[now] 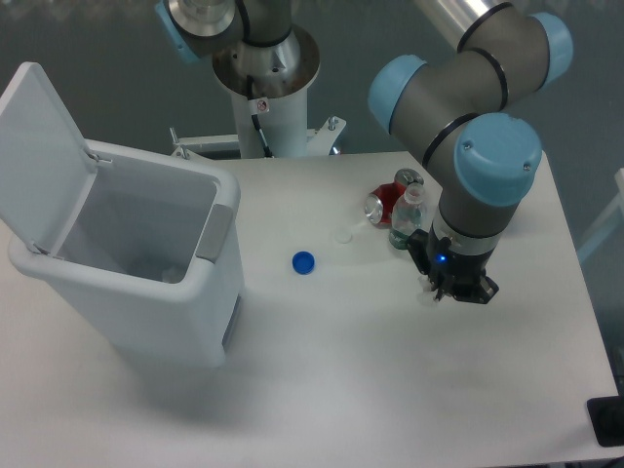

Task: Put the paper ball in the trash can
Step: 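Lower the gripper onto the white paper ball beside the bottles and close it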

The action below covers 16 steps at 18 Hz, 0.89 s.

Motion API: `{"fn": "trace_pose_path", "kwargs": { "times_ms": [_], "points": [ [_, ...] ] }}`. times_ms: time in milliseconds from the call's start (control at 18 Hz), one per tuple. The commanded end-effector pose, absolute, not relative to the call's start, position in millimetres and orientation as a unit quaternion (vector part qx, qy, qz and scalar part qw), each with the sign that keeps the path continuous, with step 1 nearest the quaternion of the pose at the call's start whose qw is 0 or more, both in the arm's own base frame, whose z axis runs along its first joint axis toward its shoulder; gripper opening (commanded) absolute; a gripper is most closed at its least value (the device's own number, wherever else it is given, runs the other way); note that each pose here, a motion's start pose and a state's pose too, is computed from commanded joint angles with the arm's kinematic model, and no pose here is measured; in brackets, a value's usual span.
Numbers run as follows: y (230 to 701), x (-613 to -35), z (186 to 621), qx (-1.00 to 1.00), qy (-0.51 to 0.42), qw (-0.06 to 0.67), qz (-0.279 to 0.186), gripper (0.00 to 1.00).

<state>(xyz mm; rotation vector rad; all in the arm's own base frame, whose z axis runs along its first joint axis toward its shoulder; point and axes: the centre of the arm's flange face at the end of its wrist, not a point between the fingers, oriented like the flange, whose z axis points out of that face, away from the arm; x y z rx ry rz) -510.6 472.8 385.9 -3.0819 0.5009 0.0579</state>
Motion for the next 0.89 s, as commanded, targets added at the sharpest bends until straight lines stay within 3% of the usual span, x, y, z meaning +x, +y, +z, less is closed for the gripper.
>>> {"fn": "trace_pose_path", "kwargs": {
  "times_ms": [278, 889],
  "points": [
    [470, -506, 395, -0.987, 0.158, 0.022, 0.025, 0.00],
    [462, -428, 489, -0.983, 0.118, 0.139, 0.033, 0.00]
  ]
}}
